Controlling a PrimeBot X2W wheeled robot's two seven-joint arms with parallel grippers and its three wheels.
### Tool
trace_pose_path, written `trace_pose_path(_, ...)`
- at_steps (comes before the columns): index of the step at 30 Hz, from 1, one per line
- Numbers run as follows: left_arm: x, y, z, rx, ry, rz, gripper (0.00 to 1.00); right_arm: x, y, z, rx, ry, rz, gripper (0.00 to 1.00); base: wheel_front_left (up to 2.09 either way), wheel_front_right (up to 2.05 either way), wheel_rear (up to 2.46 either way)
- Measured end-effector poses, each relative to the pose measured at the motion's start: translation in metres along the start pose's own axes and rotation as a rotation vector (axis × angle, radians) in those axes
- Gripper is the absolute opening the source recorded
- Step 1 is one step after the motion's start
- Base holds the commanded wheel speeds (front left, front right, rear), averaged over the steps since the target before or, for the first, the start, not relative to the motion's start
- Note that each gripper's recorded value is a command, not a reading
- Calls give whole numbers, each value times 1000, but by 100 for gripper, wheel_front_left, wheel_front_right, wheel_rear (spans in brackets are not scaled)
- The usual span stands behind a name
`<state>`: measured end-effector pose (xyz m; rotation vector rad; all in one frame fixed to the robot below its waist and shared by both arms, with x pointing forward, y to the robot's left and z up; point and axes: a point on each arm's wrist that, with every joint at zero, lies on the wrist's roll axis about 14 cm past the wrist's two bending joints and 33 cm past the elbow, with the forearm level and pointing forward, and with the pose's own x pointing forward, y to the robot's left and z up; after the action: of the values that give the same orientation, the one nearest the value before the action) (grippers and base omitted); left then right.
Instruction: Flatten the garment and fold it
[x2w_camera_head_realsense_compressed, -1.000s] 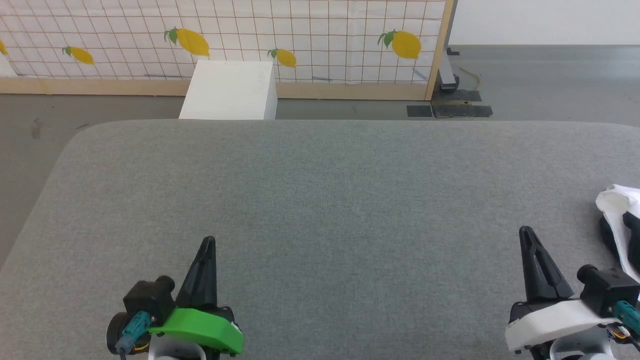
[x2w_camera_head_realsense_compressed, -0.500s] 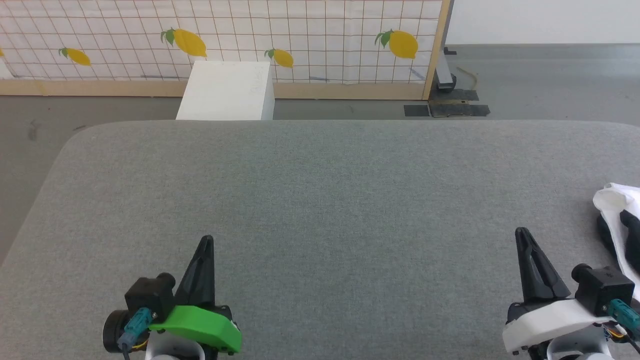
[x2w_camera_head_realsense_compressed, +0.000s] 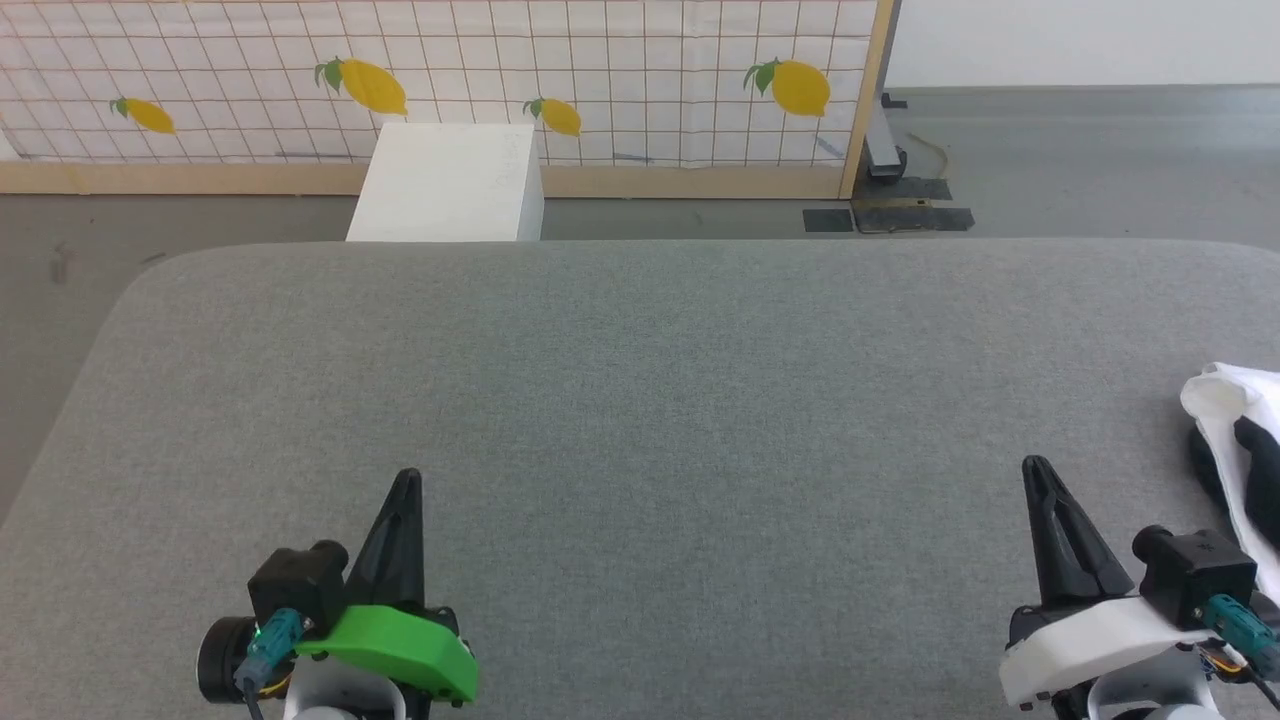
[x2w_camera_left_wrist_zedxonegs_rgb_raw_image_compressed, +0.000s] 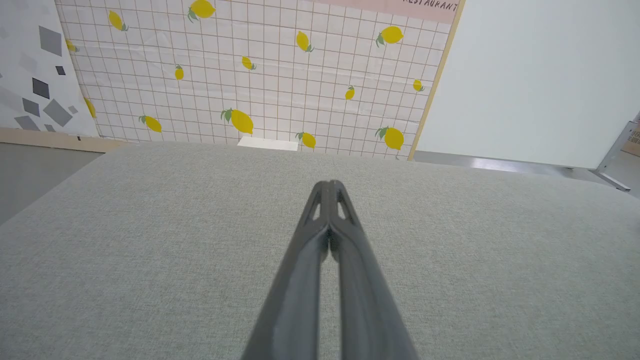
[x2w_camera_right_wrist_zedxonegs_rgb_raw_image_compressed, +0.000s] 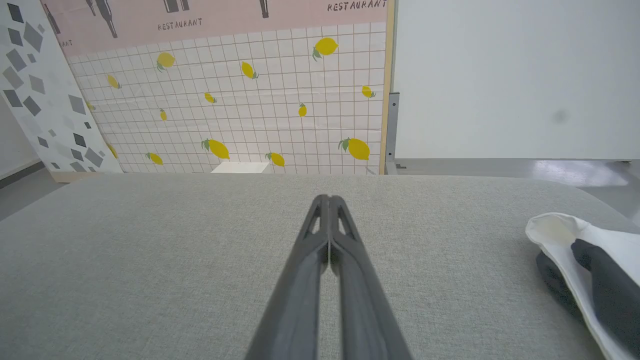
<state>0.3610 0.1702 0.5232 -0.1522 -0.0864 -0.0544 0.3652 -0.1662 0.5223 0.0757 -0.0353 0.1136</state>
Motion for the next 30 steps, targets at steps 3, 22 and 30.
trace_pose_path(3,1,0,1,7,-2,1,0,0,0,0,0,0,0,0,0,0,0)
trace_pose_path(22,3,1,0,54,26,6,0,1,1,-1,-27,15,5,0,0,0,0)
trace_pose_path(30,4,1,1,67,33,9,0,2,2,1,-38,16,7,0,0,0,0)
